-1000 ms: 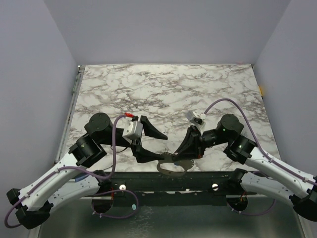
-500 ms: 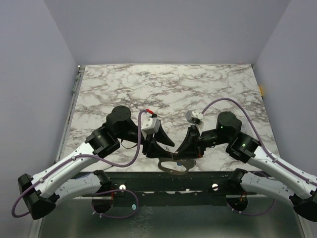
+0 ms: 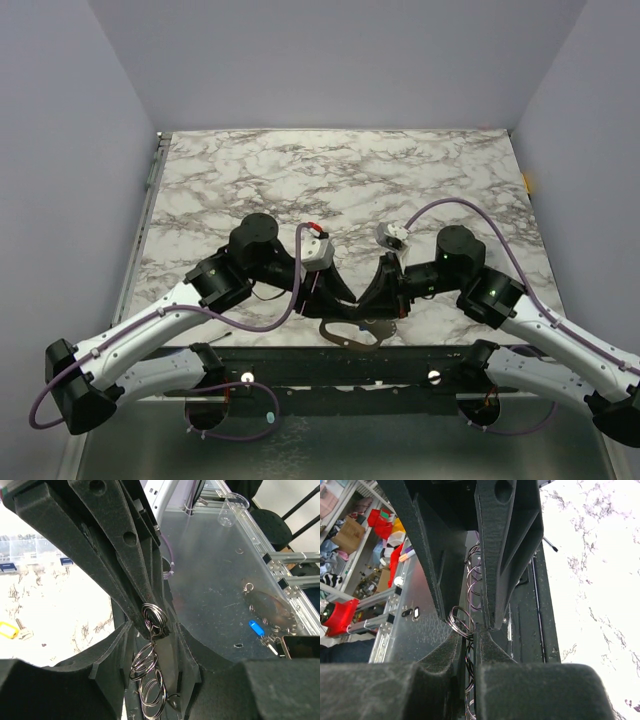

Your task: Put the keys on the keyring

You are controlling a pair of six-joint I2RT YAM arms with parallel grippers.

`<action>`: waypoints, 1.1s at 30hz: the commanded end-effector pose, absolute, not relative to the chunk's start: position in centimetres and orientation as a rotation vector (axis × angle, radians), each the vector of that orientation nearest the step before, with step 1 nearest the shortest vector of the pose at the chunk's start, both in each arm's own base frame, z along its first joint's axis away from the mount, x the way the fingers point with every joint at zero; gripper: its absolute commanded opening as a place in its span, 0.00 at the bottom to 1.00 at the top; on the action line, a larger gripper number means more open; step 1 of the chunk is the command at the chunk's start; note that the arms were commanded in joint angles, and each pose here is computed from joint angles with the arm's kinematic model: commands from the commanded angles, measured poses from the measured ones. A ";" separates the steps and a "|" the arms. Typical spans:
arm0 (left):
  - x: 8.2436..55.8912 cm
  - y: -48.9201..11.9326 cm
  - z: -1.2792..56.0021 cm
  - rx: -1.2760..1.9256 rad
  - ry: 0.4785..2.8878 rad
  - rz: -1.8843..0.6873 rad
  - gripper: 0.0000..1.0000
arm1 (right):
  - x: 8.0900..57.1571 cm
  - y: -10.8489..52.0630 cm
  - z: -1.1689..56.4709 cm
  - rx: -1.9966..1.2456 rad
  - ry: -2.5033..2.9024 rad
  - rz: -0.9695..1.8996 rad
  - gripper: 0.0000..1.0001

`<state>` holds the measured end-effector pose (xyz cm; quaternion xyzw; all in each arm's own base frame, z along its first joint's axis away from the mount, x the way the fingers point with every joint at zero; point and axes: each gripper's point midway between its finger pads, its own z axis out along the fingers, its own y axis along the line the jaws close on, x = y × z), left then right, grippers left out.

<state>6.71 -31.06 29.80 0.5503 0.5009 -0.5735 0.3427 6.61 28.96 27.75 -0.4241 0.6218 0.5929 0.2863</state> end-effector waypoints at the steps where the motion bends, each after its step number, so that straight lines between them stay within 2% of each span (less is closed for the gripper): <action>1: 6.4 -31.0 28.0 1.466 1.346 -1.496 0.41 | 6.8 28.8 30.9 -1.123 1.548 1.556 0.01; 3: 6.6 -31.1 27.5 1.464 1.375 -1.493 0.37 | 6.9 28.8 30.9 -1.121 1.549 1.551 0.01; 4: 6.7 -31.1 27.3 1.473 1.369 -1.481 0.32 | 6.9 28.9 30.9 -1.121 1.548 1.551 0.01; 8: 7.3 -31.4 26.7 1.473 1.394 -1.459 0.00 | 6.9 28.9 31.0 -1.125 1.548 1.551 0.01; 14: 8.1 -31.5 26.5 1.464 1.409 -1.392 0.00 | 7.1 28.6 31.0 -1.124 1.553 1.515 0.04; 15: 8.3 -31.5 26.6 1.460 1.407 -1.380 0.00 | 7.0 28.5 30.9 -1.126 1.554 1.512 0.08; 19: 8.7 -31.5 26.7 1.453 1.404 -1.352 0.00 | 7.0 28.3 30.5 -1.133 1.569 1.498 0.40; 21: 8.9 -31.5 26.7 1.450 1.404 -1.344 0.00 | 7.0 28.2 30.3 -1.134 1.579 1.489 0.50; 27: 9.2 -31.3 26.7 1.433 1.399 -1.336 0.00 | 8.0 27.4 30.7 -1.090 1.556 1.378 0.61; 33: 9.1 -31.4 26.0 1.421 1.430 -1.366 0.00 | 11.3 25.3 32.5 -0.938 1.523 1.119 0.70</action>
